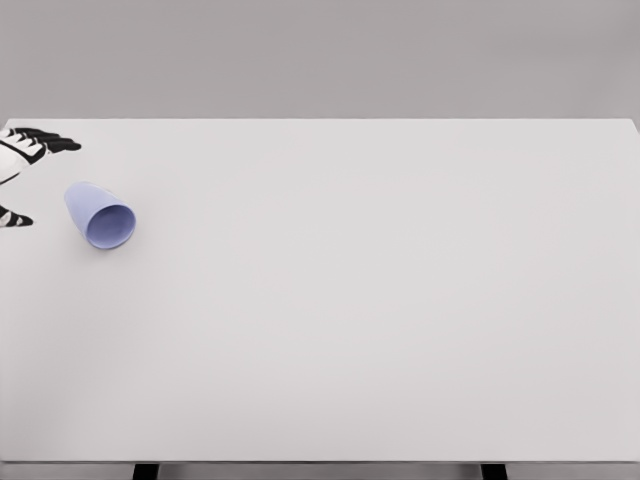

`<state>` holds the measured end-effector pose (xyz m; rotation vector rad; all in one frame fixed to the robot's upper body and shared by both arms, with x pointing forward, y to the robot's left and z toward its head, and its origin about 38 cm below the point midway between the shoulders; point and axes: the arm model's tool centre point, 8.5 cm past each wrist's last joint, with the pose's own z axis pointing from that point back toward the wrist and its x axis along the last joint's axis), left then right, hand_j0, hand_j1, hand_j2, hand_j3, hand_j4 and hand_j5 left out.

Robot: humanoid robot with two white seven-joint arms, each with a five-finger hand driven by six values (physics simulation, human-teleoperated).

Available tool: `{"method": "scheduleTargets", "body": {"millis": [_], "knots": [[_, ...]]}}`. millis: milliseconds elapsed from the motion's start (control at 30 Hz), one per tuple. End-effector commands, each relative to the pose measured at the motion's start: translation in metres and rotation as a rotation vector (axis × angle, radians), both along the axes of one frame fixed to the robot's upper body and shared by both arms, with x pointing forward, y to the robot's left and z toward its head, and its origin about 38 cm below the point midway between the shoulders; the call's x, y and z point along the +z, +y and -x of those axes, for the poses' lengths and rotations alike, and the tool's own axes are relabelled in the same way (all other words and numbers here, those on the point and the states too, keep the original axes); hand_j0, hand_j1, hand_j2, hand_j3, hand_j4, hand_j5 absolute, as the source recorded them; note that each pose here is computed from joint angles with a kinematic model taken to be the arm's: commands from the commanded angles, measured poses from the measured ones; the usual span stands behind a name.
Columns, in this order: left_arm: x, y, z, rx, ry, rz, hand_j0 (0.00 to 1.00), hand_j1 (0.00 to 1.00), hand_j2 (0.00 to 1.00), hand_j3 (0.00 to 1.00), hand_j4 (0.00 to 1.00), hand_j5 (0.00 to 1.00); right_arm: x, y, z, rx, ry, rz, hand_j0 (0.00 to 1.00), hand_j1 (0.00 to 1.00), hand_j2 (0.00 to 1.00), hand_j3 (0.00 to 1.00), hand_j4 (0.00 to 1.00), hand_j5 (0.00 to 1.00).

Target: Flip the cup with left arm and place it on the table

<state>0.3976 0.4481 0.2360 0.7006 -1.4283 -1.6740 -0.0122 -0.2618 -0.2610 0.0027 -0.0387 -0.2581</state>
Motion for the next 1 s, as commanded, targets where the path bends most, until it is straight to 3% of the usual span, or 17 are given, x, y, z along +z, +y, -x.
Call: {"method": "scheduleTargets", "body": {"millis": [0,67,133,200,367,567,800,967], "knots": [[-0.015,-0.004,-0.003,0.009,0.017,-0.035,1.00,1.00,1.00,1.00,1.00,1.00,0.000,0.000,0.000,0.000,0.000,0.000,1.00,1.00,1.00,1.00,1.00,1.00],[-0.014,-0.008,-0.012,0.012,0.028,-0.174,1.00,1.00,1.00,1.00,1.00,1.00,0.000,0.000,0.000,0.000,0.000,0.000,1.00,1.00,1.00,1.00,1.00,1.00],[-0.025,-0.006,-0.015,0.027,0.077,-0.301,1.00,1.00,1.00,1.00,1.00,1.00,0.000,0.000,0.000,0.000,0.000,0.000,1.00,1.00,1.00,1.00,1.00,1.00],[-0.038,-0.008,-0.030,0.054,0.095,-0.392,1.00,1.00,1.00,1.00,1.00,1.00,0.000,0.000,0.000,0.000,0.000,0.000,1.00,1.00,1.00,1.00,1.00,1.00],[-0.046,-0.025,-0.042,0.014,0.110,-0.425,1.00,1.00,1.00,1.00,1.00,1.00,0.000,0.000,0.000,0.000,0.000,0.000,1.00,1.00,1.00,1.00,1.00,1.00],[-0.041,-0.050,-0.053,-0.022,0.070,-0.392,1.00,1.00,1.00,1.00,1.00,1.00,0.000,0.000,0.000,0.000,0.000,0.000,1.00,1.00,1.00,1.00,1.00,1.00],[-0.054,-0.070,-0.060,-0.039,0.071,-0.393,1.00,1.00,1.00,1.00,1.00,1.00,0.000,0.000,0.000,0.000,0.000,0.000,1.00,1.00,1.00,1.00,1.00,1.00],[-0.063,-0.075,-0.056,-0.059,0.090,-0.405,1.00,1.00,1.00,1.00,1.00,1.00,0.000,0.000,0.000,0.000,0.000,0.000,1.00,1.00,1.00,1.00,1.00,1.00]]}}
